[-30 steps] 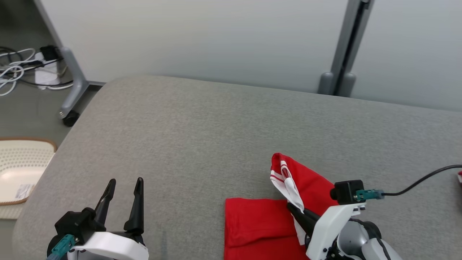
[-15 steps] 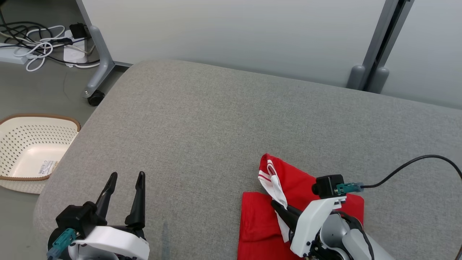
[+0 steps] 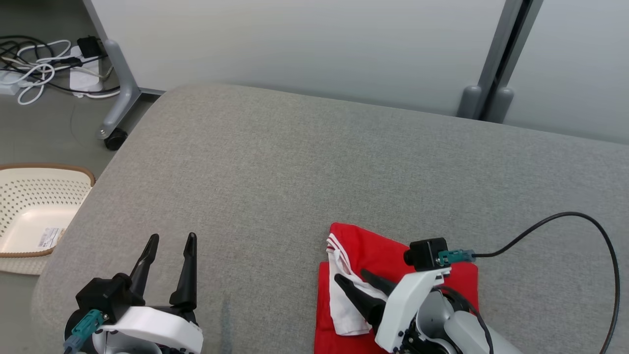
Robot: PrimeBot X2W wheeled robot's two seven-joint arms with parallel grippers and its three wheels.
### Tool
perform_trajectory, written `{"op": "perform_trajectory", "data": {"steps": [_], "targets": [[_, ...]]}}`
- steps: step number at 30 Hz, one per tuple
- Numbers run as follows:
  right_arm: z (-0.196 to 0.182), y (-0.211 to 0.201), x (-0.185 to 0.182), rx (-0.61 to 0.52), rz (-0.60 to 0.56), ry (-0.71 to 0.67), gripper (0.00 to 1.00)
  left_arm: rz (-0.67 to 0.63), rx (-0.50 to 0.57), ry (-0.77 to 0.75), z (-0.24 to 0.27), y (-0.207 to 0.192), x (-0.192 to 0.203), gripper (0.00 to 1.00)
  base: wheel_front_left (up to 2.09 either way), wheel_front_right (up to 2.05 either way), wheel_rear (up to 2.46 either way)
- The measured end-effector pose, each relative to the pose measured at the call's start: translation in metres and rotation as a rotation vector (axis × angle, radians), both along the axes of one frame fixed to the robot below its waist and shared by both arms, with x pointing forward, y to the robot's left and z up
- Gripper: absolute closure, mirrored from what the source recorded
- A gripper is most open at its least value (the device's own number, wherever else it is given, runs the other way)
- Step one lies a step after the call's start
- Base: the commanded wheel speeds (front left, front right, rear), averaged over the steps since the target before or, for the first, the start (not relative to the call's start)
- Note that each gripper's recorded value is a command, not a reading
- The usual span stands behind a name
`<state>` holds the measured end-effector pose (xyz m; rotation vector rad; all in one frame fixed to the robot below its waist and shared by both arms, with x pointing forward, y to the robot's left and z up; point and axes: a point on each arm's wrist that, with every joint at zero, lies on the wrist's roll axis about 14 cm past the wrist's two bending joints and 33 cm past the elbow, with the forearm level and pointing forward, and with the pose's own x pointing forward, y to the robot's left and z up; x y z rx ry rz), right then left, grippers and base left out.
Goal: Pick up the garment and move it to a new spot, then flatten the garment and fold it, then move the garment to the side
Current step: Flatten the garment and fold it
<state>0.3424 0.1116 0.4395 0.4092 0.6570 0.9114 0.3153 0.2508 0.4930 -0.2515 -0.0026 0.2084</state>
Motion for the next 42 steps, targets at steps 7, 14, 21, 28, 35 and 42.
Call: {"op": "perform_trajectory", "data": {"steps": [7, 14, 21, 28, 35, 42], "targets": [[0.056, -0.001, 0.015, 0.158, -0.054, -0.126, 0.0, -0.025, -0.004, -0.015, 0.004, -0.008, 0.004, 0.0, 0.0, 0.0, 0.0], [0.101, -0.073, 0.053, 0.202, -0.228, -0.306, 0.0, -0.05, -0.008, -0.036, 0.009, -0.015, 0.007, 0.0, 0.0, 0.0, 0.0], [0.095, -0.16, 0.073, 0.124, -0.449, -0.367, 0.0, -0.072, -0.011, -0.057, 0.015, -0.023, 0.012, 0.0, 0.0, 0.0, 0.0], [0.094, -0.182, 0.072, 0.106, -0.522, -0.379, 0.0, -0.075, -0.01, -0.06, 0.016, -0.024, 0.013, 0.0, 0.0, 0.0, 0.0], [0.101, -0.186, 0.069, 0.086, -0.532, -0.409, 0.0, -0.078, -0.009, -0.063, 0.017, -0.024, 0.015, 0.0, 0.0, 0.0, 0.0], [0.116, -0.201, 0.067, 0.095, -0.601, -0.487, 0.0, -0.081, -0.01, -0.068, 0.019, -0.025, 0.017, 0.0, 0.0, 0.0, 0.0]]}}
